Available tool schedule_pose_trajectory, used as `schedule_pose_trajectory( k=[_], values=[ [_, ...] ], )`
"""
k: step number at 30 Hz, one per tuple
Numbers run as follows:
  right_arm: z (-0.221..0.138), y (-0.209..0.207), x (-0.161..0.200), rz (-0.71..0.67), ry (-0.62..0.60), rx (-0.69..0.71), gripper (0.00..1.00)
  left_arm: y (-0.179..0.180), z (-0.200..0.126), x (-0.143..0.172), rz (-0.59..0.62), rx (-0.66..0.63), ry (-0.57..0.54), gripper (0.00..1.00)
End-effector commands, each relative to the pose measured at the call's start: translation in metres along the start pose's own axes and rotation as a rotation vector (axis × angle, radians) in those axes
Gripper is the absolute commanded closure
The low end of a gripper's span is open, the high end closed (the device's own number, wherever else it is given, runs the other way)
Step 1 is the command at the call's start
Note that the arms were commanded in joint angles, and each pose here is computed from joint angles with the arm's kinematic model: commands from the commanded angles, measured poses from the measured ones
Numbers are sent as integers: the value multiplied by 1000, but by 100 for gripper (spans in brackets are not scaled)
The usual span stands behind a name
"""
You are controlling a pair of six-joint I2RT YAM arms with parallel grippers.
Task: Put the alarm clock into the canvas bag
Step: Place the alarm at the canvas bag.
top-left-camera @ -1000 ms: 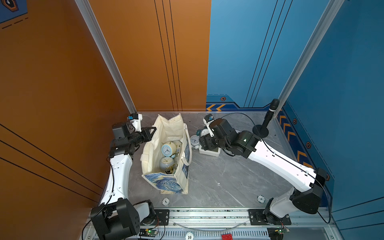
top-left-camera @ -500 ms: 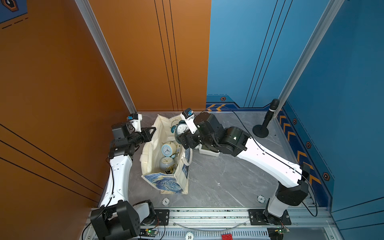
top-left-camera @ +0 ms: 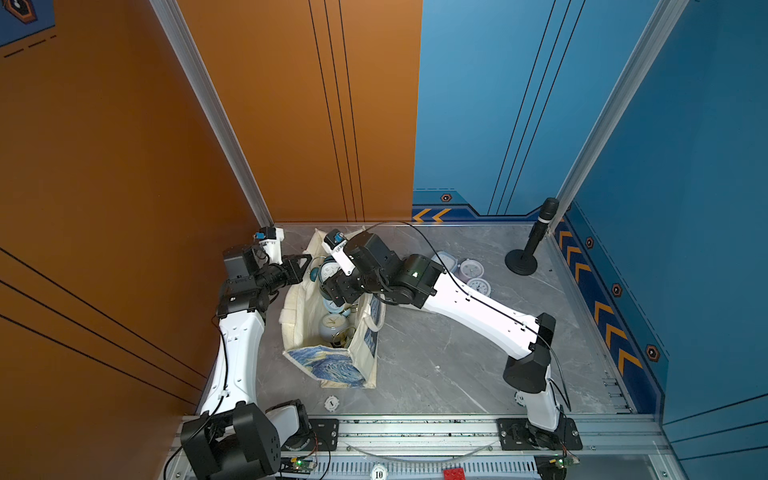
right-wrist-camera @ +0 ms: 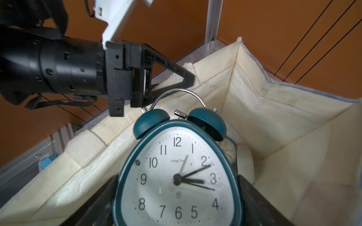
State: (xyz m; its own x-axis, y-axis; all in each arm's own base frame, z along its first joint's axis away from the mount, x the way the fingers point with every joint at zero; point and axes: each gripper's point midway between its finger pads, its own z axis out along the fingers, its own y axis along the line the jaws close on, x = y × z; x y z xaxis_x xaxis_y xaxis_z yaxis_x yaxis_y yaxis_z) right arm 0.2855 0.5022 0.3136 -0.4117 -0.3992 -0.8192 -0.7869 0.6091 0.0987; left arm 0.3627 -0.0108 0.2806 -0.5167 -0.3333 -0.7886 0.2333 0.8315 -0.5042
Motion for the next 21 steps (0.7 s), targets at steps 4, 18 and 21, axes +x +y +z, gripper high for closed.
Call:
schedule_pose_trajectory(
  k=[4, 18, 21],
  values=[
    [37, -24, 8, 49, 30, 43, 23, -4, -5, 2, 17, 2, -5, 100],
    [110, -59, 82, 44, 217, 163, 23, -4, -5, 2, 15, 4, -3, 100],
    [123, -61, 97, 46, 251, 165, 22, -4, -4, 2, 14, 3, -2, 100]
  ],
)
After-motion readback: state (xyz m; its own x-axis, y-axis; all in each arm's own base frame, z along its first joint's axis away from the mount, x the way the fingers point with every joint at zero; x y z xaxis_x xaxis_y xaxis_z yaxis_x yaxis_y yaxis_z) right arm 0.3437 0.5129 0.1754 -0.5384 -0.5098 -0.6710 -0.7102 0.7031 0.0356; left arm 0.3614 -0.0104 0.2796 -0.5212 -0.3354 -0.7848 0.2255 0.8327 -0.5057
